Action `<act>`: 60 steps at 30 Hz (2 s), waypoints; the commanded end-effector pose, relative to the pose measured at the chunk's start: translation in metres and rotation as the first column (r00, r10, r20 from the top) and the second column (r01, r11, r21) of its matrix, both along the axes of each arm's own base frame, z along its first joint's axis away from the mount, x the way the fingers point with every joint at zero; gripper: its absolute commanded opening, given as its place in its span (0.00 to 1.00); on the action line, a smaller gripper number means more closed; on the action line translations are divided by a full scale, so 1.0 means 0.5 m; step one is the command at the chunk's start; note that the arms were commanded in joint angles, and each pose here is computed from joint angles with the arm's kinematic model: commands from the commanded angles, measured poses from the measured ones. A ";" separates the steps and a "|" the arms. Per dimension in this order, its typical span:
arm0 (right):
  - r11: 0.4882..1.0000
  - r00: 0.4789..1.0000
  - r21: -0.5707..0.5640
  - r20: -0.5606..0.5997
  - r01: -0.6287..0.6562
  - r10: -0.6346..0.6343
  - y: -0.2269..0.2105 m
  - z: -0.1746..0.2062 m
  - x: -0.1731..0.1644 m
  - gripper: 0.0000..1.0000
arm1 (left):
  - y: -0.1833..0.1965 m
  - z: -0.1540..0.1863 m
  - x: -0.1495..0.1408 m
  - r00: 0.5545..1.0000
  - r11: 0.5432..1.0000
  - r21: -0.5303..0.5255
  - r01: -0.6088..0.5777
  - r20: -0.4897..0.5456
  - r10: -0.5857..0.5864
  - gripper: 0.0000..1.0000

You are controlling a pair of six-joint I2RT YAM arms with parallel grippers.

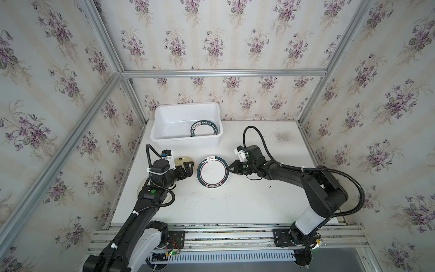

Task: Place the plates into the plastic bin on the countertop
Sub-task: Pick up the plate from the bottom-center of the table, then place the plate in the plastic bin.

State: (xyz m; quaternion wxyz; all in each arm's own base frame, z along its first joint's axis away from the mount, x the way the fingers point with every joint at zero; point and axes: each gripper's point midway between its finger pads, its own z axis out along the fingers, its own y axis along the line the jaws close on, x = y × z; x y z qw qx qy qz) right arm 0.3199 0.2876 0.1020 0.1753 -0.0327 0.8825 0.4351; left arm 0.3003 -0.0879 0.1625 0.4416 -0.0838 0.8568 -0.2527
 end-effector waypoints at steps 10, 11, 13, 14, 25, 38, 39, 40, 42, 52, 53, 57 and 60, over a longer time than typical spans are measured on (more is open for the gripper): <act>0.977 0.996 0.212 0.076 0.032 -0.049 -0.026 0.117 0.027 0.00 | -0.114 0.035 0.039 0.982 0.979 -0.072 0.191 0.015 -0.190 0.77; 0.973 0.996 0.230 0.077 0.034 -0.053 -0.026 0.119 0.027 0.00 | -0.124 0.034 0.041 0.979 0.976 -0.072 0.204 0.010 -0.204 0.76; 0.958 0.994 0.281 0.079 0.046 -0.071 -0.029 0.126 0.029 0.00 | -0.147 0.034 0.046 0.972 0.969 -0.077 0.234 0.003 -0.235 0.71; 0.951 0.994 0.305 0.082 0.050 -0.078 -0.030 0.131 0.030 0.00 | -0.155 0.034 0.047 0.969 0.966 -0.083 0.246 0.002 -0.246 0.68; 0.918 0.993 0.391 0.067 0.067 -0.101 -0.043 0.127 0.032 0.00 | -0.201 0.042 0.061 0.949 0.940 -0.143 0.311 -0.002 -0.314 0.43; 0.945 0.989 0.316 0.086 0.086 -0.119 -0.061 0.110 0.023 0.02 | -0.248 0.018 0.087 0.931 0.916 -0.201 0.347 -0.045 -0.363 0.03; 0.948 0.989 0.306 0.090 0.089 -0.121 -0.064 0.109 0.022 0.05 | -0.250 0.021 0.086 0.930 0.915 -0.198 0.351 -0.039 -0.365 0.02; 0.950 0.988 0.297 0.093 0.093 -0.126 -0.067 0.109 0.023 0.08 | -0.250 0.023 0.087 0.930 0.916 -0.196 0.351 -0.038 -0.365 0.01; 0.956 0.986 0.279 0.107 0.092 -0.127 -0.072 0.112 0.022 0.21 | -0.250 0.026 0.088 0.932 0.918 -0.190 0.349 -0.032 -0.361 0.00; 0.979 0.966 0.160 0.205 0.127 -0.158 -0.114 0.125 0.012 0.79 | -0.255 0.054 0.108 0.933 0.918 -0.185 0.352 -0.005 -0.359 0.00; 0.982 0.964 0.146 0.216 0.124 -0.154 -0.117 0.127 0.010 0.79 | -0.256 0.057 0.109 0.934 0.917 -0.186 0.352 -0.001 -0.358 0.00; 0.987 0.956 0.100 0.253 0.129 -0.151 -0.132 0.134 0.003 0.87 | -0.257 0.065 0.113 0.934 0.917 -0.190 0.350 0.004 -0.356 0.00; 0.988 0.947 0.059 0.282 0.142 -0.153 -0.146 0.139 0.002 0.92 | -0.257 0.070 0.117 0.936 0.918 -0.192 0.346 0.007 -0.351 0.00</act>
